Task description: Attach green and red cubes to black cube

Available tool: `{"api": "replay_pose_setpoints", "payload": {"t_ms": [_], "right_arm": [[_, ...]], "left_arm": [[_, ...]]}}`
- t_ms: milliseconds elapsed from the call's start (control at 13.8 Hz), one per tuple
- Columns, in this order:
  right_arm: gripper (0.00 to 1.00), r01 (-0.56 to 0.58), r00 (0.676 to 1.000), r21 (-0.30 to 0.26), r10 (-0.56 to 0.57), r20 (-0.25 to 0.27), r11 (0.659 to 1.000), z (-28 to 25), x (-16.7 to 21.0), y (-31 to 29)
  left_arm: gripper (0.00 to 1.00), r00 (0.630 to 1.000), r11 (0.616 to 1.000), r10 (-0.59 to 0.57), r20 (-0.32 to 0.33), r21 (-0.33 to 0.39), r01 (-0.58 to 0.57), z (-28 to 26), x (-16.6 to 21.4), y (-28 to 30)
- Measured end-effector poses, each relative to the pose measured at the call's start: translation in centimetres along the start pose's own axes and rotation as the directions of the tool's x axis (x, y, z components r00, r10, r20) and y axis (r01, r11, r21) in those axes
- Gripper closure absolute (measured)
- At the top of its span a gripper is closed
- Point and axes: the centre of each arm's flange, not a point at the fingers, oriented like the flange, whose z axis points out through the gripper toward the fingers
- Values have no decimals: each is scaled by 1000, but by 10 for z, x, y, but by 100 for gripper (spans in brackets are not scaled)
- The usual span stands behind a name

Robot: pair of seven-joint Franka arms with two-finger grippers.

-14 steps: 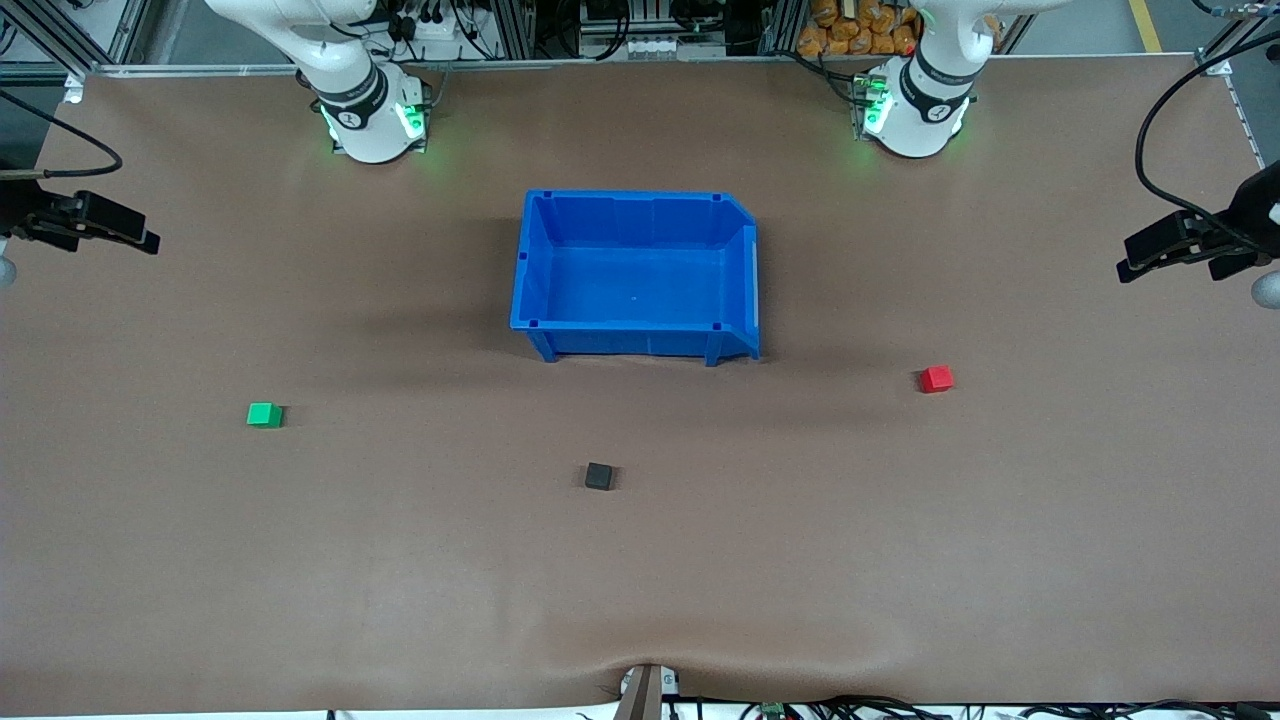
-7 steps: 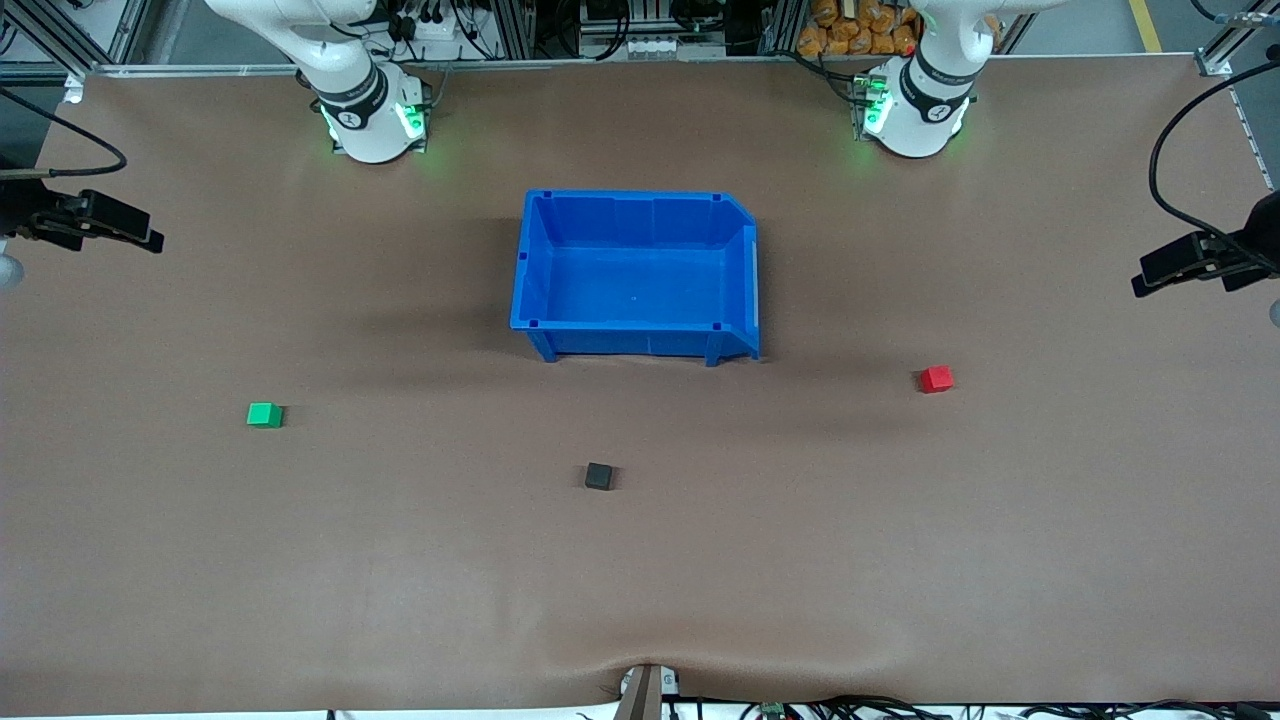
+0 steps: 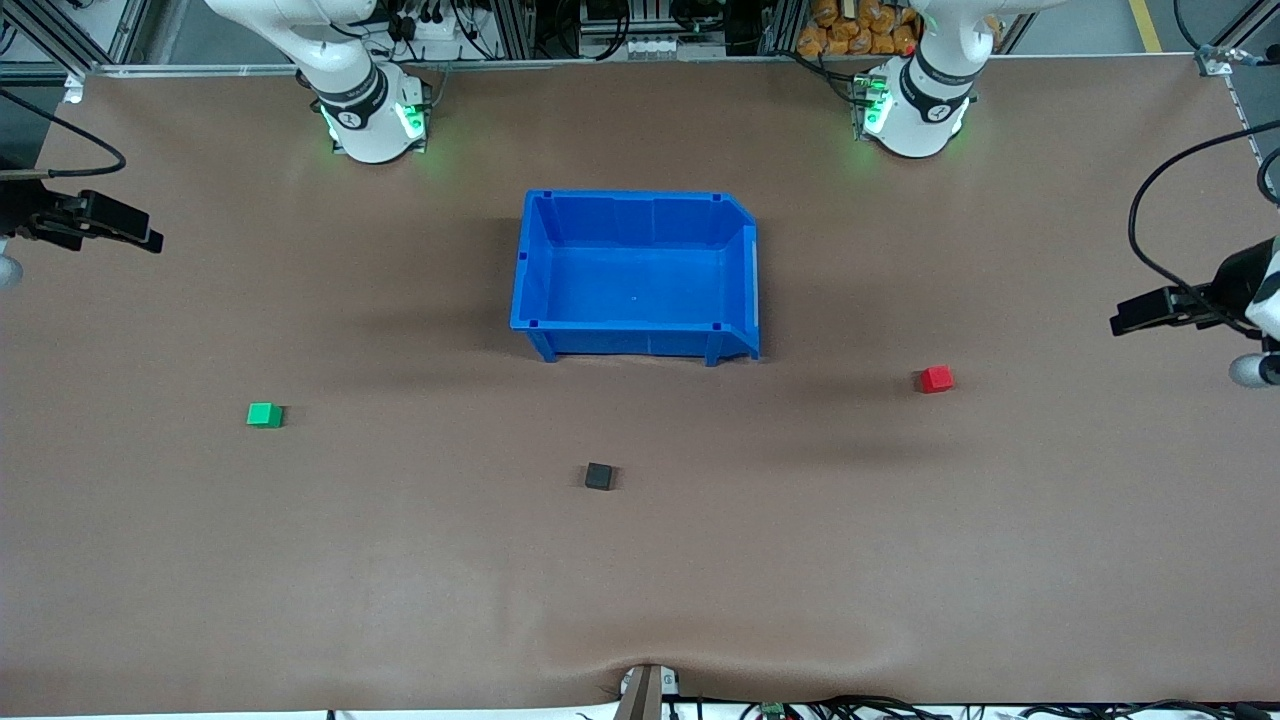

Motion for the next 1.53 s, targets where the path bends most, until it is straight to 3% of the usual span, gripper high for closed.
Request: {"api": "replay_pose_setpoints", "payload": {"t_ms": [436,654,872,1526], "right_arm": [[0,1,1000,0,-1,1,1000,1,0,0],[0,3,1000,-1,-3,3,1000,1,1,-2],[0,6,1000,-1,-6,3,1000,2,1,-3],[0,6,1000,-1,-6,14,1000,6,1,-3]], "left_arm": [[0,997,1000,-20,74,-16,21,55,26,-16],[0,997,1000,9,72,-20,-7,103,54,-1],[0,992,1000,15,124,-19,-13,148,69,11],[0,998,999,37,58,-25,-36,237,108,31]]}}
